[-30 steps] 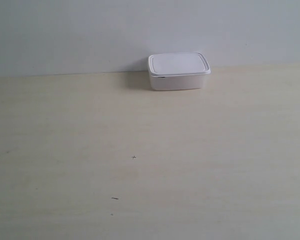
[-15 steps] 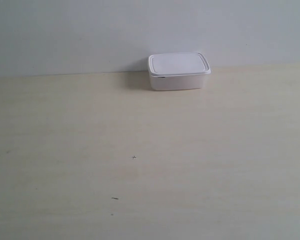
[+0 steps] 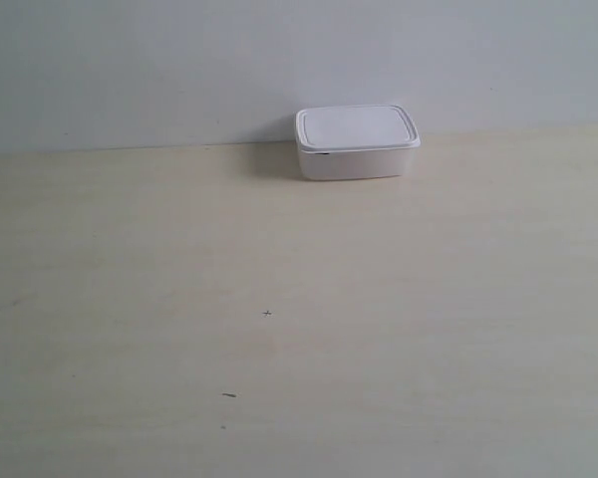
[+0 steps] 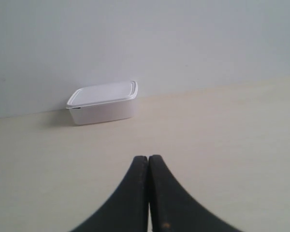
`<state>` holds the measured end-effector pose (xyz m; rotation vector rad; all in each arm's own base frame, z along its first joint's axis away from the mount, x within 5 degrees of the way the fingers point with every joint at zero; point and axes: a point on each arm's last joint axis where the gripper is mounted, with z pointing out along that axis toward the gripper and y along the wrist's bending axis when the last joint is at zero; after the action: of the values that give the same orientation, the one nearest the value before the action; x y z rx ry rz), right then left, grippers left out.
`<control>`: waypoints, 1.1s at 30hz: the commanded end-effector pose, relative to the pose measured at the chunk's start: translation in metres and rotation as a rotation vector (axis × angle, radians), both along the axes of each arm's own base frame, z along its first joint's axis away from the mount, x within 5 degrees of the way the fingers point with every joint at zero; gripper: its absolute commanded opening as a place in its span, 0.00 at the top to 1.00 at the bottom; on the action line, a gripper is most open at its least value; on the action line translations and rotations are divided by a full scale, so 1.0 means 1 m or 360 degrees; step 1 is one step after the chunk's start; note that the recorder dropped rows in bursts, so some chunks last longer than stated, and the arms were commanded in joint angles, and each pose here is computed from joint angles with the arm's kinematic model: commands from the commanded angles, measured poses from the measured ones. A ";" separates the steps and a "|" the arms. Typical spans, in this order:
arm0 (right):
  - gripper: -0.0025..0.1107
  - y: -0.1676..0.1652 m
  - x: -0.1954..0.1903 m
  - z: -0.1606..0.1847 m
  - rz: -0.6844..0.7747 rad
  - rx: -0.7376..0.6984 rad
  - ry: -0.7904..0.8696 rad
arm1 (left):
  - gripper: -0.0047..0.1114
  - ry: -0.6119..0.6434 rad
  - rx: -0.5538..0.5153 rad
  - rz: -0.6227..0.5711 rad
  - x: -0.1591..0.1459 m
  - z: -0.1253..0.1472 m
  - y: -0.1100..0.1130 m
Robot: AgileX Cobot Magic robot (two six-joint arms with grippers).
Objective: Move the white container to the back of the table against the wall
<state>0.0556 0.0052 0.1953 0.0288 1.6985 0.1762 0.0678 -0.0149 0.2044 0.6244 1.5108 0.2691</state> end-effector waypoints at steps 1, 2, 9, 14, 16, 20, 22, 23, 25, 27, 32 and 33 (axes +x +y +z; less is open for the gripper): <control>0.98 -0.001 0.000 -0.004 -0.0013 -0.0022 0.0049 | 0.96 0.0030 -0.0003 -0.0008 -0.001 -0.002 0.000; 0.98 -0.001 0.000 -0.004 -0.0013 -0.0022 0.0049 | 0.96 0.0030 -0.0003 -0.0008 -0.001 -0.002 0.000; 0.98 0.000 0.000 -0.004 -0.0011 -0.0003 0.0049 | 0.96 0.0043 0.0000 -0.0012 -0.001 -0.003 -0.001; 0.98 0.000 0.000 -0.004 -0.0011 -0.0003 0.0049 | 0.96 0.0057 0.0003 -0.0016 -0.001 -0.003 -0.001; 0.98 0.000 0.000 -0.004 -0.0011 0.0002 0.0050 | 0.96 0.0062 0.0004 -0.0018 -0.001 -0.004 -0.001; 0.98 0.000 0.000 -0.004 -0.0010 0.0008 0.0050 | 0.96 0.0144 0.0020 -0.0043 -0.002 -0.008 -0.002; 0.98 0.000 0.000 -0.004 -0.0010 0.0008 0.0050 | 0.96 0.0195 0.0031 -0.0059 -0.003 -0.011 -0.003; 0.98 0.000 0.000 -0.004 -0.0010 0.0008 0.0050 | 0.96 0.0217 0.0035 -0.0066 -0.003 -0.013 -0.003; 0.98 0.000 0.000 -0.004 -0.0010 0.0008 0.0050 | 0.96 0.0235 0.0039 -0.0071 -0.003 -0.014 -0.004; 0.98 0.000 0.000 -0.004 -0.0010 0.0008 0.0050 | 0.96 0.0235 0.0039 -0.0071 -0.003 -0.014 -0.004; 0.98 0.000 0.000 -0.004 -0.0010 0.0008 0.0050 | 0.96 0.0235 0.0039 -0.0071 -0.003 -0.014 -0.004; 0.98 0.000 0.000 -0.004 -0.0010 0.0008 0.0050 | 0.96 0.0235 0.0039 -0.0071 -0.003 -0.014 -0.004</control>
<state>0.0552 0.0052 0.1925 0.0403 1.7293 0.1849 0.0650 -0.0186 0.1906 0.7164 1.6367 0.2132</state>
